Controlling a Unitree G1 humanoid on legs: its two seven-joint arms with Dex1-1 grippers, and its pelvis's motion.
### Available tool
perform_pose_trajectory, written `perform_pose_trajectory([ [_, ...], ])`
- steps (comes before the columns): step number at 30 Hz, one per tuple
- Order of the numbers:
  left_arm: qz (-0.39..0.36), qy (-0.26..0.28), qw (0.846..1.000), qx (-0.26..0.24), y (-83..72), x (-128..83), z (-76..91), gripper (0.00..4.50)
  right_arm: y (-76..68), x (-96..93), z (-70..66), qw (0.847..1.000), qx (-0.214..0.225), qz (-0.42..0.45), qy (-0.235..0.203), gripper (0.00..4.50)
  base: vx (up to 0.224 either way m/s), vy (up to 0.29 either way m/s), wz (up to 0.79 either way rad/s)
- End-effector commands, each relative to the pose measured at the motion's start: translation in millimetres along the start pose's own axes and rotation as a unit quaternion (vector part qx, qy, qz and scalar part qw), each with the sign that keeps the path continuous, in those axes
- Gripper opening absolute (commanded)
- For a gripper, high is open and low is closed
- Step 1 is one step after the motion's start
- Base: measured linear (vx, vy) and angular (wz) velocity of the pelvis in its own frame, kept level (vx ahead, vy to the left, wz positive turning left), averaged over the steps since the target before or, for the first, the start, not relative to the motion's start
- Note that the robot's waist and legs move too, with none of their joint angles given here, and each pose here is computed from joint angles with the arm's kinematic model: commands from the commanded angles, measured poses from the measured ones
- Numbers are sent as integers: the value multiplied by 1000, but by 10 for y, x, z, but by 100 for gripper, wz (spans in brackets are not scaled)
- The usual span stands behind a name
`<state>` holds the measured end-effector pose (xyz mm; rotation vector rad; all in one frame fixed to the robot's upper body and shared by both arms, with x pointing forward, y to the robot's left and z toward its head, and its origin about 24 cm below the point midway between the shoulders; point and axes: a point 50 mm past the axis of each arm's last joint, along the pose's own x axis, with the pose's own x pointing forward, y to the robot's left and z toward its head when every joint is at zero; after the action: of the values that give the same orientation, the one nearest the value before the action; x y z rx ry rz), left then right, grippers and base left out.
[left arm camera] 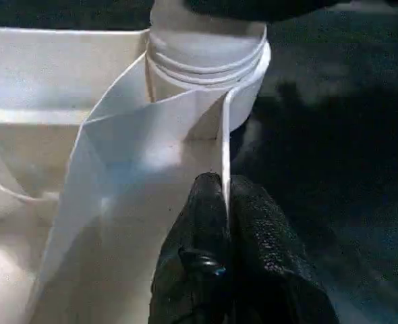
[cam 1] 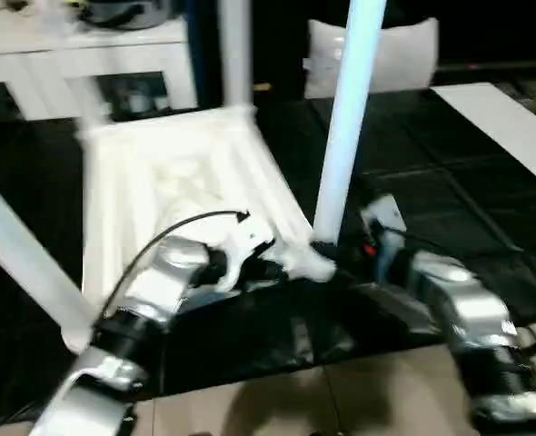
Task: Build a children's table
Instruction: Rotate leg to tighten
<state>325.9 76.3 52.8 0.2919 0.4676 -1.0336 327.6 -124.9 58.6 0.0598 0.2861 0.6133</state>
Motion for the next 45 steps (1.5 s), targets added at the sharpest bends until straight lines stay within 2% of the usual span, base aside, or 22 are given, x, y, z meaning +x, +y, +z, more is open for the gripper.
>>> perform_pose_trajectory([
  [1, -26, -66, 997, 31, -213, 204, 405, 0, 228, 202, -103, 999, 33, -7, 24, 199, 0, 0, 0],
  [4, -12, -68, 997, 26, -229, 239, 435, 0, 214, 224, -100, 999, 33, -33, 17, 199, 0, 0, 0],
  [6, -9, -68, 997, 30, -235, 242, 435, 0, 218, 214, -87, 999, 25, -30, 7, 253, 0, 0, 0],
  [7, -9, -68, 997, 31, -236, 237, 424, 0, 213, 196, -55, 999, 29, -26, -10, 253, 0, 0, 0],
  [8, -12, -67, 997, 32, -233, 228, 409, 0, 200, 178, -35, 999, 32, -22, -18, 274, 0, 0, 0],
  [12, -18, -64, 997, 45, -221, 206, 371, 0, 144, 127, 5, 999, 22, -14, -30, 284, 0, 0, 0],
  [13, -21, -66, 996, 52, -205, 185, 355, 0, 115, 89, 21, 999, 20, -7, -35, 302, 0, 0, 0],
  [17, -34, -67, 995, 63, -171, 126, 313, 0, 53, 4, 26, 999, 7, 9, -31, 324, 0, 0, 0],
  [18, -49, -62, 995, 67, -140, 62, 258, 0, -8, -75, 26, 999, -3, 29, -27, 337, 0, 0, 0],
  [23, -87, -51, 991, 86, -108, -55, 161, 0, -100, -213, 55, 996, -31, 83, -21, 367, 0, 0, 0],
  [24, -122, -45, 985, 111, -110, -128, 110, 0, -134, -308, 71, 988, -74, 134, -11, 377, 0, 0, 0],
  [25, -124, -45, 985, 112, -110, -130, 108, 0, -134, -311, 70, 988, -75, 136, -11, 385, 0, 0, 0],
  [26, -149, -39, 981, 119, -116, -179, 76, 0, -149, -372, 62, 979, -107, 171, 2, 394, 0, 0, 0],
  [27, -153, -38, 980, 121, -117, -185, 73, 0, -149, -379, 60, 978, -111, 176, 4, 394, 0, 0, 0],
  [30, -196, -21, 970, 140, -135, -259, 15, 0, -142, -454, 20, 962, -157, 224, 26, 394, 0, 0, 0],
  [31, -196, -21, 970, 140, -135, -259, 15, 0, -142, -454, 20, 962, -157, 224, 26, 394, 0, 0, 0],
  [33, -223, 0, 962, 158, -142, -304, -45, 0, -112, -513, -40, 943, -185, 272, 49, 394, 0, 0, 0],
  [35, -243, 16, 955, 171, -148, -329, -93, 0, -80, -561, -77, 929, -178, 317, 65, 394, 0, 0, 0],
  [37, -264, 26, 947, 184, -149, -363, -120, 0, -61, -613, -87, 914, -152, 367, 79, 394, 0, 0, 0],
  [38, -269, 28, 944, 187, -146, -374, -125, 0, -60, -625, -88, 910, -145, 379, 83, 379, 0, 0, 0],
  [41, -276, 31, 941, 193, -136, -396, -128, 0, -77, -629, -99, 905, -143, 390, 89, 379, 0, 0, 0],
  [45, -284, 37, 937, 200, -126, -419, -133, 0, -87, -636, -108, 899, -136, 405, 94, 331, 0, 0, 0],
])
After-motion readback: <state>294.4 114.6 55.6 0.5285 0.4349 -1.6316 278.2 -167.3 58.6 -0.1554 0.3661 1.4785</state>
